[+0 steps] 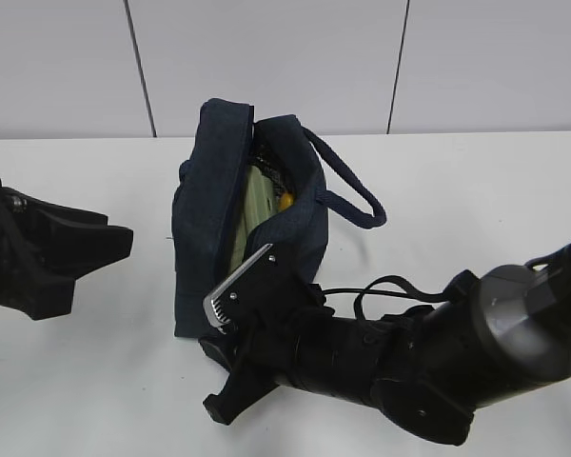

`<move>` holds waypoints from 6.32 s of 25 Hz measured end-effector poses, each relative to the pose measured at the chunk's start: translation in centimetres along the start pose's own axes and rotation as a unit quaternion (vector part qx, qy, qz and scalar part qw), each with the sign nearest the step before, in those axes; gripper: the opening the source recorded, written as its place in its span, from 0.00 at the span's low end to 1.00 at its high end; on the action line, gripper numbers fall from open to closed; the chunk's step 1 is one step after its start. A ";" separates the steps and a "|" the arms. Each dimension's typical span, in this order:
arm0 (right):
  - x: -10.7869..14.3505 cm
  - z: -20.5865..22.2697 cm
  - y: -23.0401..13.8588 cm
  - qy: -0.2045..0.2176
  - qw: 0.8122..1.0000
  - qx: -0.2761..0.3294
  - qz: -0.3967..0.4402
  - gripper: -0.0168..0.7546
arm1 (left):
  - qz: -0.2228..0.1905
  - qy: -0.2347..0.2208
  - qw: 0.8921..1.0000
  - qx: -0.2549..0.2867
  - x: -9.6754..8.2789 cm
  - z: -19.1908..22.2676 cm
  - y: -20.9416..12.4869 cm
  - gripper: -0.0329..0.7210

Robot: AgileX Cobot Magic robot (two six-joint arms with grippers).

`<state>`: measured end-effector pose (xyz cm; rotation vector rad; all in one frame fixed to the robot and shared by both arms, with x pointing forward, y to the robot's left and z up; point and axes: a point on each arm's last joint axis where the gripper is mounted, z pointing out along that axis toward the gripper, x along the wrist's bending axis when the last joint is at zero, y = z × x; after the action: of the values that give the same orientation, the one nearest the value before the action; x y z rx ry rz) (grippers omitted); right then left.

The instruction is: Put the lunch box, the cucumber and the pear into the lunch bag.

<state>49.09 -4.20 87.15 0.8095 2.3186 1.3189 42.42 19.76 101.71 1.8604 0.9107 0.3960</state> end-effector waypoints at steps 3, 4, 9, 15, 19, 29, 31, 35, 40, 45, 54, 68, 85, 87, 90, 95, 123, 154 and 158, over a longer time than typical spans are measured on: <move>0.0 0.0 0.0 0.000 1.000 -0.001 0.000 0.32 | 0.000 0.000 1.000 0.000 0.0 0.0 0.0 0.36; 0.0 0.0 0.0 0.000 1.000 -0.001 0.000 0.30 | 0.000 0.000 1.000 0.000 0.0 0.0 0.0 0.36; -0.1 0.2 -0.3 -0.004 1.000 0.002 0.007 0.11 | 0.000 0.000 1.000 0.000 0.0 0.0 0.0 0.36; -0.1 0.2 -0.3 -0.007 1.000 0.000 0.012 0.03 | 0.000 0.000 1.000 0.000 0.0 0.0 0.0 0.36; -0.2 0.2 -0.3 -0.011 1.000 0.000 0.018 0.03 | 0.000 0.000 1.000 0.000 0.0 0.0 0.0 0.36; -0.3 0.2 -0.7 -0.015 0.999 0.024 0.025 0.03 | 0.000 0.000 1.000 0.000 0.0 0.0 0.0 0.36; -0.2 -0.1 -0.6 -0.011 0.999 0.037 0.026 0.03 | 0.000 0.000 1.000 0.000 0.0 0.0 0.0 0.36; 0.0 -1.4 0.7 -0.002 0.998 0.057 0.017 0.03 | -0.002 0.000 1.000 -0.001 0.0 0.0 0.0 0.36; -0.1 -3.7 3.1 -0.006 0.998 0.063 0.002 0.03 | -0.042 0.002 0.999 -0.018 0.0 0.0 0.3 0.36; -0.1 -5.4 4.8 -0.009 0.998 0.060 -0.020 0.03 | -0.065 0.003 0.998 -0.028 0.1 0.0 0.5 0.36; -0.8 -7.0 9.1 -0.032 0.996 0.057 -0.062 0.03 | -0.082 0.004 0.997 -0.011 0.4 0.8 0.0 0.36; -1.4 -7.1 11.9 -0.053 0.994 0.066 -0.068 0.03 | 0.002 -0.063 0.989 0.137 1.9 7.4 -5.8 0.36; -1.4 -7.1 11.9 -0.054 0.994 0.069 -0.068 0.03 | 0.043 -0.093 0.992 0.078 2.4 9.1 -2.2 0.31; -1.4 -7.1 11.8 -0.054 0.994 0.070 -0.068 0.03 | 0.040 -0.095 0.991 0.082 2.5 9.6 -2.3 0.20; -1.4 -7.1 11.8 -0.055 0.994 0.072 -0.068 0.03 | 0.038 -0.099 0.991 0.087 2.7 10.0 -2.5 0.06; -1.6 -7.2 12.3 -0.060 0.993 0.077 -0.067 0.03 | 0.034 -0.101 0.990 0.090 2.6 10.1 -2.7 0.04; -1.4 -9.4 15.8 -0.059 0.987 0.121 0.088 0.34 | 0.010 -0.125 0.987 0.100 0.0 5.5 -5.7 0.03; -8.0 -7.9 13.9 0.189 0.883 0.096 0.418 0.40 | 0.004 -0.114 0.988 0.103 0.1 5.4 -5.7 0.03; -8.0 -7.9 13.9 0.189 0.886 0.096 0.412 0.40 | 0.004 -0.114 0.988 0.103 0.1 5.4 -5.7 0.03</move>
<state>55.06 -8.90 103.30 1.9077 2.5165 1.6892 43.52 17.71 94.16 2.0491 0.8116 0.0913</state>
